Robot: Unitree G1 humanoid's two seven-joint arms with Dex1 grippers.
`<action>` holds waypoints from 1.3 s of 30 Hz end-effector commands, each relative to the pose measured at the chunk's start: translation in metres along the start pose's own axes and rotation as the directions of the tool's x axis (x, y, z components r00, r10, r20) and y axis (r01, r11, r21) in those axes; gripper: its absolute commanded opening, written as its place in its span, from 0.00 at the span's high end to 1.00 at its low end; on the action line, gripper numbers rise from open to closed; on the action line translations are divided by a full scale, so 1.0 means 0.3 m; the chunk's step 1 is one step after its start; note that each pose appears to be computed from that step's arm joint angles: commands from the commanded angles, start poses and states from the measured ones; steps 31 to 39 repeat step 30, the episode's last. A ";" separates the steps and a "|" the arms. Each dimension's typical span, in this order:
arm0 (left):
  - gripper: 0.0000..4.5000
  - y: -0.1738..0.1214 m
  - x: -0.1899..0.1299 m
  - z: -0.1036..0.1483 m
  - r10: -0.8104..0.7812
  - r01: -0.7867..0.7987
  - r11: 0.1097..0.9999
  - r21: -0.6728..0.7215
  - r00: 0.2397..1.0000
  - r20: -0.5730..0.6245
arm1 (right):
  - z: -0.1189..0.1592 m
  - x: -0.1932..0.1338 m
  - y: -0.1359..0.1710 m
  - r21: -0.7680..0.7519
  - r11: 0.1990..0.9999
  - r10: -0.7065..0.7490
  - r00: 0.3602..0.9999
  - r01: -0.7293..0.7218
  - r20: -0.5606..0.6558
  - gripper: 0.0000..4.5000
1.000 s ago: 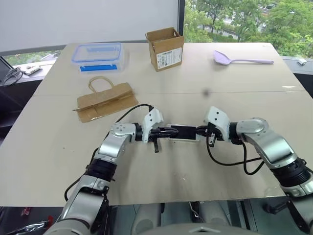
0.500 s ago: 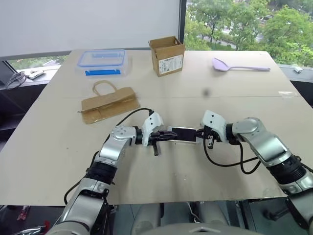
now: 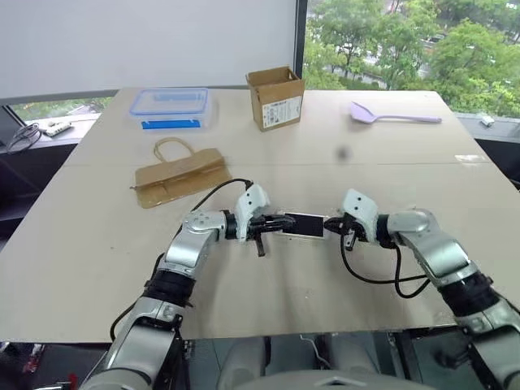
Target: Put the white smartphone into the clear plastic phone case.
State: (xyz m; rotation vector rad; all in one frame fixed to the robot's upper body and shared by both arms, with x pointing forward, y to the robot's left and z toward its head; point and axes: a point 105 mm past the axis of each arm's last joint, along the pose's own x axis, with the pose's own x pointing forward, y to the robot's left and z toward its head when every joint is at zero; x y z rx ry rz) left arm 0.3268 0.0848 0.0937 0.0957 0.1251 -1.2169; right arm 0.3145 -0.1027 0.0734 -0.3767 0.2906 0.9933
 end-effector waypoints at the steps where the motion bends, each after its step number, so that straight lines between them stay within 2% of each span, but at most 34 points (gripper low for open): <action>1: 0.99 0.030 -0.017 0.131 0.069 -0.071 0.997 0.009 0.982 0.173 | 0.067 -0.062 -0.043 0.031 0.997 -0.081 0.986 0.077 0.148 0.93; 3: 0.87 0.042 -0.033 0.170 0.101 -0.098 0.995 -0.024 0.969 0.224 | 0.097 -0.116 -0.059 0.041 0.993 -0.119 0.974 0.113 0.193 0.79; 4: 0.80 0.044 -0.040 0.185 0.109 -0.104 0.994 -0.031 0.964 0.241 | 0.109 -0.136 -0.068 0.032 0.990 -0.142 0.968 0.139 0.209 0.68; 10: 0.17 0.044 -0.114 0.221 0.151 -0.142 0.988 -0.055 0.953 0.263 | 0.134 -0.276 -0.097 0.032 0.968 -0.249 0.939 0.248 0.238 0.04; 11: 0.05 0.040 -0.137 0.217 0.159 -0.149 0.987 -0.058 0.954 0.254 | 0.128 -0.302 -0.092 0.033 0.967 -0.254 0.938 0.253 0.235 0.00; 12: 0.01 0.037 -0.155 0.214 0.166 -0.157 0.986 -0.056 0.955 0.244 | 0.123 -0.320 -0.086 0.037 0.967 -0.253 0.940 0.251 0.229 0.00; 18: 0.01 -0.056 -0.264 0.168 0.145 -0.145 0.989 -0.011 0.981 0.127 | 0.072 -0.429 -0.063 0.062 0.963 -0.270 0.945 0.263 0.184 0.00; 24: 0.01 -0.054 -0.375 0.137 0.260 -0.261 0.965 0.010 0.965 0.039 | -0.011 -0.531 -0.041 0.051 0.951 -0.309 0.949 0.306 0.071 0.00; 30: 0.01 -0.030 -0.447 0.137 0.294 -0.294 0.956 0.002 0.956 0.000 | -0.025 -0.590 -0.031 0.056 0.948 -0.314 0.949 0.312 0.024 0.00; 39: 0.01 -0.030 -0.447 0.137 0.294 -0.294 0.956 0.002 0.956 0.000 | -0.025 -0.590 -0.031 0.056 0.948 -0.314 0.949 0.312 0.024 0.00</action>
